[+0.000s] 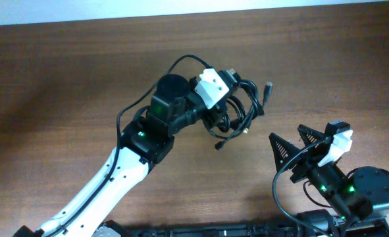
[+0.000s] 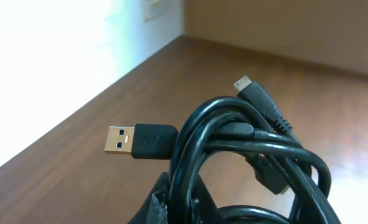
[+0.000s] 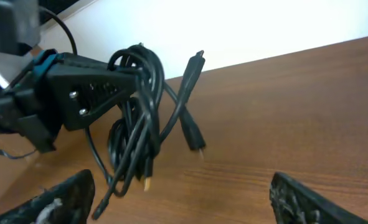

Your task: Untangle cables

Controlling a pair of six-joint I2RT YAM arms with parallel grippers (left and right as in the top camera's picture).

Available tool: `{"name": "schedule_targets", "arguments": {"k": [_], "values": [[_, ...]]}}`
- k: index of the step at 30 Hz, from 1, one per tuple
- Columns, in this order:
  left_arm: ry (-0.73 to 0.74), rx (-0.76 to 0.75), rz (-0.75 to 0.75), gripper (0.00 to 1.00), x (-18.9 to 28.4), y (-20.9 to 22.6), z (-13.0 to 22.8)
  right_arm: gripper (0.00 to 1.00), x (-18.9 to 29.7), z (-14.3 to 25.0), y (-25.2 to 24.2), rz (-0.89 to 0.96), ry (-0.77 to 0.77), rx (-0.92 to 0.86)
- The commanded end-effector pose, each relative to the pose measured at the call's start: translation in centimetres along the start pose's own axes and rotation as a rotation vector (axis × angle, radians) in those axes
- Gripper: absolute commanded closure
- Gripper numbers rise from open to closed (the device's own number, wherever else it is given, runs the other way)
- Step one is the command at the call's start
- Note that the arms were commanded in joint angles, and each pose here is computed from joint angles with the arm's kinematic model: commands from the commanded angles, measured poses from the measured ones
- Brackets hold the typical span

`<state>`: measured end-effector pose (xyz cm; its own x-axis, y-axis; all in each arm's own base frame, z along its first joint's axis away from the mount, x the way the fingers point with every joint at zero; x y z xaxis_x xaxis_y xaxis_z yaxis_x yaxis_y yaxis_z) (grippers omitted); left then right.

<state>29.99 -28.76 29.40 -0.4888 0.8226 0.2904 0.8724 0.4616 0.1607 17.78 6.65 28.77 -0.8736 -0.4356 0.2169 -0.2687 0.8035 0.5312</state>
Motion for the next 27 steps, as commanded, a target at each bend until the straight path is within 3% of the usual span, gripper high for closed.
{"name": "schedule_targets", "arguments": {"k": [1, 8, 13, 14, 15, 17, 18, 24, 25, 27], "values": [[-0.121, -0.014, 0.201, 1.0, 1.5, -2.7, -3.0, 0.13, 0.3, -0.5, 0.6, -0.02, -0.01, 0.02], [-0.145, 0.029, 0.243, 1.0, 1.2, -4.2, -3.9, 0.18, 0.4, 0.2, 2.0, -0.121, 0.035, 0.109], [-0.128, 0.02, 0.209, 1.0, 0.6, -5.3, -4.0, 0.31, 0.4, 0.2, 2.0, -0.122, 0.033, 0.142], [-0.125, 0.021, 0.212, 1.0, 0.6, -5.4, -3.9, 0.59, 0.4, 0.2, 2.0, -0.122, 0.03, 0.184], [-0.12, 0.023, 0.212, 1.0, 0.5, -5.4, -3.9, 0.67, 0.4, 0.2, 2.0, -0.123, 0.029, 0.199], [-0.111, 0.026, 0.182, 1.0, 0.4, -5.0, -3.7, 0.93, 0.4, 0.2, 2.0, -0.122, 0.029, 0.199], [-0.098, 0.03, 0.158, 1.0, 0.4, -4.7, -3.5, 0.96, 0.4, 0.2, 2.0, -0.122, 0.029, 0.199], [-0.082, 0.057, 0.147, 1.0, 0.3, -4.5, -3.2, 0.96, 0.3, 0.2, 2.0, -0.123, 0.03, 0.198], [-0.084, 0.058, 0.156, 1.0, 0.3, -4.6, -3.2, 0.91, 0.3, 0.2, 2.0, -0.123, 0.03, 0.198], [-0.092, 0.059, 0.194, 1.0, 0.4, -5.2, -3.4, 0.62, 0.3, 0.2, 2.0, -0.123, 0.03, 0.199]]}}
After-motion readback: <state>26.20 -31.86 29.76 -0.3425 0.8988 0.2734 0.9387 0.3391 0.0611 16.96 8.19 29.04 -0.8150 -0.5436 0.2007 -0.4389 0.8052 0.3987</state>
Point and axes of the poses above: each gripper's point midway between its finger pads, its own x axis back along the fingers, its own y axis along the line the jaws close on, z = x × y, the point moved 3 cm from there along x, back along the fingers, and after that the axes turned 6 degrees about -x, right-handed, at the moved point
